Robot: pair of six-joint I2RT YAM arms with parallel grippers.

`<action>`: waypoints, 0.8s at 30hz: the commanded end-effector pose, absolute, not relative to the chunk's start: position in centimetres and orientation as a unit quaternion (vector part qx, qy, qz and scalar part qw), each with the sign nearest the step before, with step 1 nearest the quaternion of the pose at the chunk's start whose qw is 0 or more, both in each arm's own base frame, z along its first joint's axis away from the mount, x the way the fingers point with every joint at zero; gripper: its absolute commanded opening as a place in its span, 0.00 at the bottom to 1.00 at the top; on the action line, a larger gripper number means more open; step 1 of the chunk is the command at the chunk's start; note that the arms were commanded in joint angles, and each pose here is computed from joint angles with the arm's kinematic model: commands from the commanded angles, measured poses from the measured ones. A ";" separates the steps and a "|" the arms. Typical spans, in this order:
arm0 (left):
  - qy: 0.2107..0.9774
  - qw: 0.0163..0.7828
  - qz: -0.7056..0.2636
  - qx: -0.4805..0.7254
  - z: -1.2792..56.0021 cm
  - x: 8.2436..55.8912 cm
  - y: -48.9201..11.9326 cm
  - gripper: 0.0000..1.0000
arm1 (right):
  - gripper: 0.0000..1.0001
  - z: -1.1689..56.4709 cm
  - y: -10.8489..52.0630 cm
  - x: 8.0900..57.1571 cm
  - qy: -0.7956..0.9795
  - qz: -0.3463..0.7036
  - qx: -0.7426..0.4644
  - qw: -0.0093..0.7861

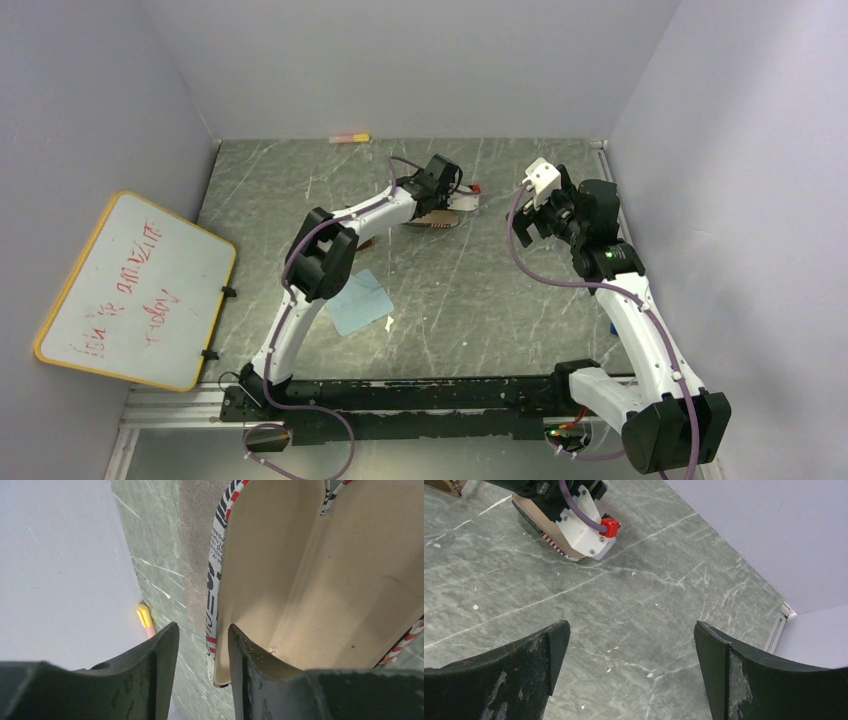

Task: Organize the sunglasses
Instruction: Place the sunglasses case at the center of the board.

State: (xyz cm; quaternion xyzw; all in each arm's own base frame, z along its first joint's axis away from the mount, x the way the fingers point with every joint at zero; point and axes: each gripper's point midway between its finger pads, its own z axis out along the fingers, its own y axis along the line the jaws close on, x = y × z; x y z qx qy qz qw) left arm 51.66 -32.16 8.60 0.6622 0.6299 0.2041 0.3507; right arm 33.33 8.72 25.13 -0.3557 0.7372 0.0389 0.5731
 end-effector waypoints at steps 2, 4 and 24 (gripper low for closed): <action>0.641 0.381 0.203 0.634 11.0 52.3 -32.5 0.49 | 1.00 26.2 9.0 33.4 0.724 0.044 -0.352 0.591; 0.647 0.400 0.201 0.617 12.6 52.4 -32.6 0.53 | 1.00 26.1 9.0 33.5 0.725 0.046 -0.353 0.590; 0.645 0.396 0.009 0.653 16.2 43.5 -33.8 0.50 | 1.00 25.4 9.0 33.7 0.735 0.050 -0.352 0.578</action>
